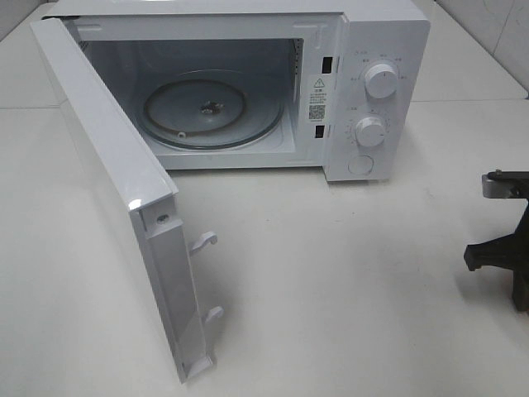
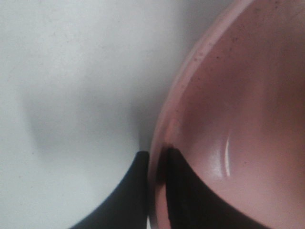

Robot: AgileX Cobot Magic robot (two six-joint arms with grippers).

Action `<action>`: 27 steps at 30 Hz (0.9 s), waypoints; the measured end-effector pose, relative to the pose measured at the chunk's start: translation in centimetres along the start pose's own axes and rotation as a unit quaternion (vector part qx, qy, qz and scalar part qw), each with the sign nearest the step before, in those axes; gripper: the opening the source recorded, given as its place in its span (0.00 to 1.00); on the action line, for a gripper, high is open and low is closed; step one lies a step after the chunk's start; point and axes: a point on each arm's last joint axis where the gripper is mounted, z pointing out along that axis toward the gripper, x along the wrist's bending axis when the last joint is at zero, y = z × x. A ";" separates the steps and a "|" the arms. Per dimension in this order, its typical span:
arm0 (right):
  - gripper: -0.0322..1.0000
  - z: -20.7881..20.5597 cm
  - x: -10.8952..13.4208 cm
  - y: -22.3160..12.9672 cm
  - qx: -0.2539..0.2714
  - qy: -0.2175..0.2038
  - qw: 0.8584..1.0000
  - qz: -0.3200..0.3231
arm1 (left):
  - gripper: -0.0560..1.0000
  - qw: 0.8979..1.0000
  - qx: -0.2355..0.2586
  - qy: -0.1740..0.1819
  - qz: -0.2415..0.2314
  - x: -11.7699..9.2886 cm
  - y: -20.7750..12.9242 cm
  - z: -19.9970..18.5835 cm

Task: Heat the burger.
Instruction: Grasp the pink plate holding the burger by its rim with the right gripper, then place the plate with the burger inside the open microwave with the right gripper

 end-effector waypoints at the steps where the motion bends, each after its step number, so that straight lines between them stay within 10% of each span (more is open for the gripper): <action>1: 0.10 -0.1 0.0 0.0 -0.001 -0.001 1.000 -0.002 | 0.99 1.000 0.000 0.000 0.000 0.0 0.0 0.0; 27: 0.04 -1.3 4.7 -1.2 -0.014 -0.093 0.994 -0.062 | 0.99 1.000 0.000 0.000 0.000 0.0 0.0 0.0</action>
